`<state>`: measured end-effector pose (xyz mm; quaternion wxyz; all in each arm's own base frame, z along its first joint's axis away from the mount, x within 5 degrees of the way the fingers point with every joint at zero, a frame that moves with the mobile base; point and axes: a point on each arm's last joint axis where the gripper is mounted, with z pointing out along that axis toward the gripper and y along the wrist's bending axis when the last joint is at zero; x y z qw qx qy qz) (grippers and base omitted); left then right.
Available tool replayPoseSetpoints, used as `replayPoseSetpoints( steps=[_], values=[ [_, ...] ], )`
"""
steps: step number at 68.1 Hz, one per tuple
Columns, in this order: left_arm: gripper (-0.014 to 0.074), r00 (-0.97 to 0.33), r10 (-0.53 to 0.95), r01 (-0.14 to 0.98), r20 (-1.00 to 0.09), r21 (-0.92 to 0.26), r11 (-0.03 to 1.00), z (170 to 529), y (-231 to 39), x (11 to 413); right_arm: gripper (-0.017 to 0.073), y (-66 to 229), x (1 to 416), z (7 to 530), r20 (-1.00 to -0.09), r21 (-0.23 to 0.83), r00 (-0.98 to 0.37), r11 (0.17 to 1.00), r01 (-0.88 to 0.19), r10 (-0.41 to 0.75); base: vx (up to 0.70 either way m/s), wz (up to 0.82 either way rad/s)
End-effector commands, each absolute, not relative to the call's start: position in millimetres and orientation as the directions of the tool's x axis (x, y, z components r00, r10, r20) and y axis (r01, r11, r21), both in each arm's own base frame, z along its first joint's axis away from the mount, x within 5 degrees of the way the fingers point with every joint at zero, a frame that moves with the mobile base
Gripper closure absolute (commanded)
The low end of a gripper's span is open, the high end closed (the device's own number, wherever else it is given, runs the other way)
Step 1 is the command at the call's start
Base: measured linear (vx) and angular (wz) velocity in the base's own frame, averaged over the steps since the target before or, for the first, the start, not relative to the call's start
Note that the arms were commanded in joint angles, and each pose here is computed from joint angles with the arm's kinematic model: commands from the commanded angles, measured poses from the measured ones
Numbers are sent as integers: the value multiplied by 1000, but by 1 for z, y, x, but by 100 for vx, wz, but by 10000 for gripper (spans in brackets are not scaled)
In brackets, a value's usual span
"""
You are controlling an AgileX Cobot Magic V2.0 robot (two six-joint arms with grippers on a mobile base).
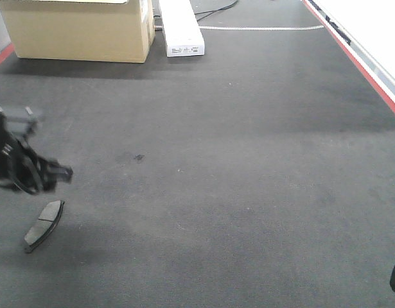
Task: Move and align brake pads A on conveyor
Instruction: 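Lower the left gripper to the belt and release its brake pad, then raise the open left gripper away from the placed pad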
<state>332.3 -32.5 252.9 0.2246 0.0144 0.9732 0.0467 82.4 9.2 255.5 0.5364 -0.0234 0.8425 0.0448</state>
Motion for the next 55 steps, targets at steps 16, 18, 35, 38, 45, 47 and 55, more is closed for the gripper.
replayPoseSetpoints(
  steps=[16,18,35,38,45,47,55],
  values=[
    [94,-555,37,14,-831,35,999,377,-27,280,569,10,86,274,-951,44,-309,994,-98,12,0,0],
    [94,-536,40,14,-843,38,999,382,-26,274,569,10,86,274,-951,44,-309,994,-98,12,0,0],
    [98,-400,80,34,-913,73,997,381,-18,216,569,10,86,274,-951,44,-309,994,-98,12,0,0],
    [98,-380,80,37,-921,71,997,377,-17,203,569,10,86,274,-951,44,-309,994,-98,12,0,0],
    [98,-368,70,42,-927,59,997,360,-14,178,569,10,86,274,-951,44,-309,994,-98,12,0,0],
    [98,-365,69,43,-928,57,997,356,-14,171,569,10,86,274,-951,44,-309,994,-98,12,0,0],
    [98,-327,64,42,-943,53,998,344,-10,141,569,10,86,274,-951,44,-309,994,-98,12,0,0]
  ],
)
